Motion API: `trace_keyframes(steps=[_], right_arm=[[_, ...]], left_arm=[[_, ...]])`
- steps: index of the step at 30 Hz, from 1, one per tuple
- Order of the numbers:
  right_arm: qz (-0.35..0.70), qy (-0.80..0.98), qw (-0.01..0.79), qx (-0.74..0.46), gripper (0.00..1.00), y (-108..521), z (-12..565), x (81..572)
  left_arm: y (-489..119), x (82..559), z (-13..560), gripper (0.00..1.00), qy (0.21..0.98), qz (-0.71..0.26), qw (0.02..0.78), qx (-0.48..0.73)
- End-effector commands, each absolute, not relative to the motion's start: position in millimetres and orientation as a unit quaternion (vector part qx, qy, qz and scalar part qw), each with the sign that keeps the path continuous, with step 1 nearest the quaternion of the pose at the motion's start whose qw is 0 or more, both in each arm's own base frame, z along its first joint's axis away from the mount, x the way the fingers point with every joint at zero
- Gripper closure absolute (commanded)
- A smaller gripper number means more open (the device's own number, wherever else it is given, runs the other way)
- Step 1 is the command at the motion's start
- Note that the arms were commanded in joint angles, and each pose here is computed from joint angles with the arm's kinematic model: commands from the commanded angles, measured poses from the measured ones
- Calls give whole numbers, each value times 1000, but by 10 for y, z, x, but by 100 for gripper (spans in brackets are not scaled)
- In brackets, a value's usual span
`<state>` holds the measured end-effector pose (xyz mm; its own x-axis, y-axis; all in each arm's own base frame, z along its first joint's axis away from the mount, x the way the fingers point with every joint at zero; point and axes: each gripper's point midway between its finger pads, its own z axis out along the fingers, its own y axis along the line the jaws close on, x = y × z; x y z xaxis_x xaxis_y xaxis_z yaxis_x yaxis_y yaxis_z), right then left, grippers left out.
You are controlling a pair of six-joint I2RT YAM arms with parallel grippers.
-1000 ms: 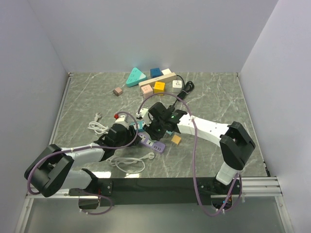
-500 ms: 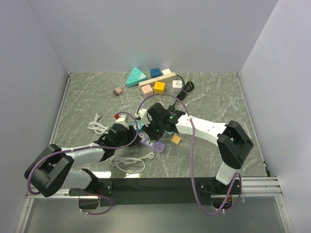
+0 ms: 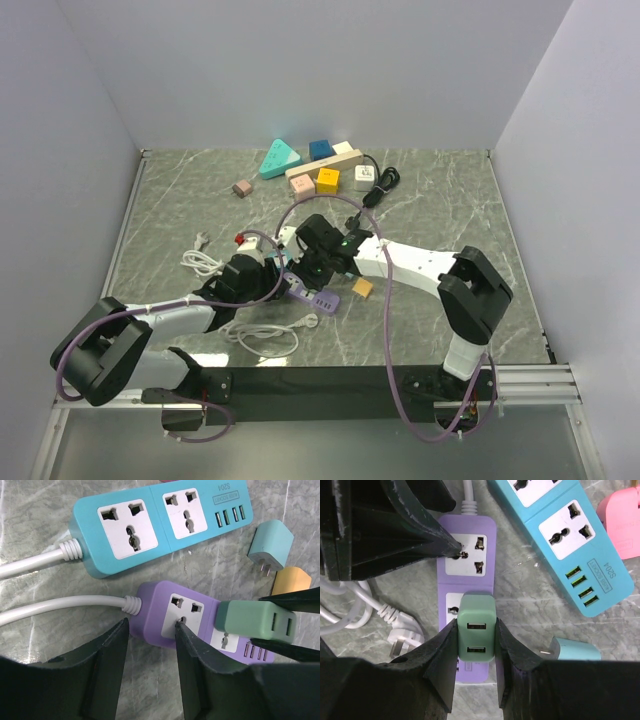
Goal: Insert the plug
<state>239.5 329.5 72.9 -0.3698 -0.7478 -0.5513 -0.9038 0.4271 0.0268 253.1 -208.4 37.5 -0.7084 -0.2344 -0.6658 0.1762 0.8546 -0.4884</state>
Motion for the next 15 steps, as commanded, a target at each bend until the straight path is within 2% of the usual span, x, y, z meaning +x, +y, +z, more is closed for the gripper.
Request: trace_keyframes(steps=[1,15], right_arm=[[161,805,239,-519,100,3430,650,2384],[146,828,202,-503,100,3193,240,2167]], left_arm=[[-2025,2532,347,52,888,-254,382,-14],[-2028,2537,331,52,890,-252,380,-12]])
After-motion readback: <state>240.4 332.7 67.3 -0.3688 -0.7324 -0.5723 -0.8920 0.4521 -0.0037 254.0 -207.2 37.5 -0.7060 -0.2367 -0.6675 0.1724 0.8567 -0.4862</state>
